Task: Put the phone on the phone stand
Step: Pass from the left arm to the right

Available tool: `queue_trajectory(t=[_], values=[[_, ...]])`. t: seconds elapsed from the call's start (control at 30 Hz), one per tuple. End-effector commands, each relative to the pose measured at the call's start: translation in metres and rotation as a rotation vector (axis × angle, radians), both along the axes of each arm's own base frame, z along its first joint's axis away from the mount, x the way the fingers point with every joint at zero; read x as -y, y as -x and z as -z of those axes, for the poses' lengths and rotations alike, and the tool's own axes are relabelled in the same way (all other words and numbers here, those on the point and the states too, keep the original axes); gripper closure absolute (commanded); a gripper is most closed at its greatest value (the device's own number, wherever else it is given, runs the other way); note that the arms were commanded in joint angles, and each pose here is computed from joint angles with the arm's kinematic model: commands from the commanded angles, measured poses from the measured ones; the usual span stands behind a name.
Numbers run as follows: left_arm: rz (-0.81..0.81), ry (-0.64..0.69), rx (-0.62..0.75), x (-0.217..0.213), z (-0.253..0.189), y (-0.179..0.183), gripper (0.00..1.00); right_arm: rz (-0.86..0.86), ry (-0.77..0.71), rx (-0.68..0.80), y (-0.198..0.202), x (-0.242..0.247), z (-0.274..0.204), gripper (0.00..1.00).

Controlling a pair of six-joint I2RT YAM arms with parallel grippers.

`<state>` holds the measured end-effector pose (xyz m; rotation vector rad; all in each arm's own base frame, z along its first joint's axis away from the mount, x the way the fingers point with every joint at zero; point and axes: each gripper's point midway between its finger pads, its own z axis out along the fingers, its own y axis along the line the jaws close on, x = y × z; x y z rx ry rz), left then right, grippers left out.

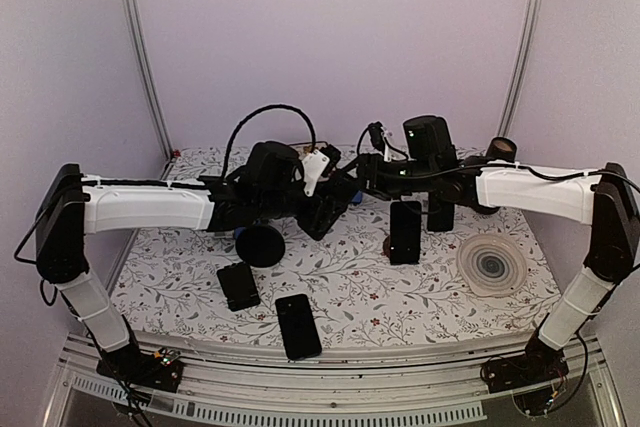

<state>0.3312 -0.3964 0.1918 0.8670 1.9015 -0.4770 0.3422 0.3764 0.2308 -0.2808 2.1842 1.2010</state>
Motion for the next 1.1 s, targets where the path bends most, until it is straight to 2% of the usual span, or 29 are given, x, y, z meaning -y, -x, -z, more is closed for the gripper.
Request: queue_trajectory(t=[0.0, 0.07, 0.27, 0.33, 0.43, 0.47, 0.57, 0.77, 0.8, 1.07], values=[[0.019, 0.088, 0.092, 0.007, -0.041, 0.004, 0.46, -0.015, -0.019, -0.023, 0.005, 0.0, 0.011, 0.41], [0.021, 0.089, 0.093, 0.008, -0.042, 0.005, 0.46, -0.015, -0.02, -0.028, 0.006, 0.0, 0.013, 0.44], [0.022, 0.096, 0.104, 0.01, -0.045, 0.007, 0.46, -0.02, -0.029, -0.046, 0.009, 0.001, 0.017, 0.63], [0.021, 0.095, 0.104, 0.01, -0.044, 0.007, 0.46, -0.017, -0.034, -0.045, 0.01, 0.001, 0.015, 0.72], [0.02, 0.09, 0.102, 0.01, -0.041, 0.008, 0.45, -0.012, -0.042, -0.043, 0.009, 0.002, 0.011, 0.93], [0.019, 0.09, 0.102, 0.01, -0.04, 0.008, 0.44, -0.013, -0.044, -0.042, 0.01, 0.001, 0.011, 0.96], [0.018, 0.09, 0.095, 0.011, -0.038, 0.009, 0.37, -0.011, -0.053, -0.041, 0.01, 0.002, 0.007, 0.98], [-0.009, 0.083, 0.107, 0.007, -0.038, 0.009, 0.06, 0.004, -0.067, -0.031, 0.01, 0.005, -0.001, 0.98], [-0.015, 0.081, 0.113, 0.006, -0.039, 0.01, 0.04, 0.008, -0.067, -0.028, 0.011, 0.006, -0.002, 0.98], [-0.041, 0.097, 0.21, -0.007, -0.058, 0.024, 0.03, 0.049, -0.076, -0.006, 0.011, 0.015, -0.014, 0.98]])
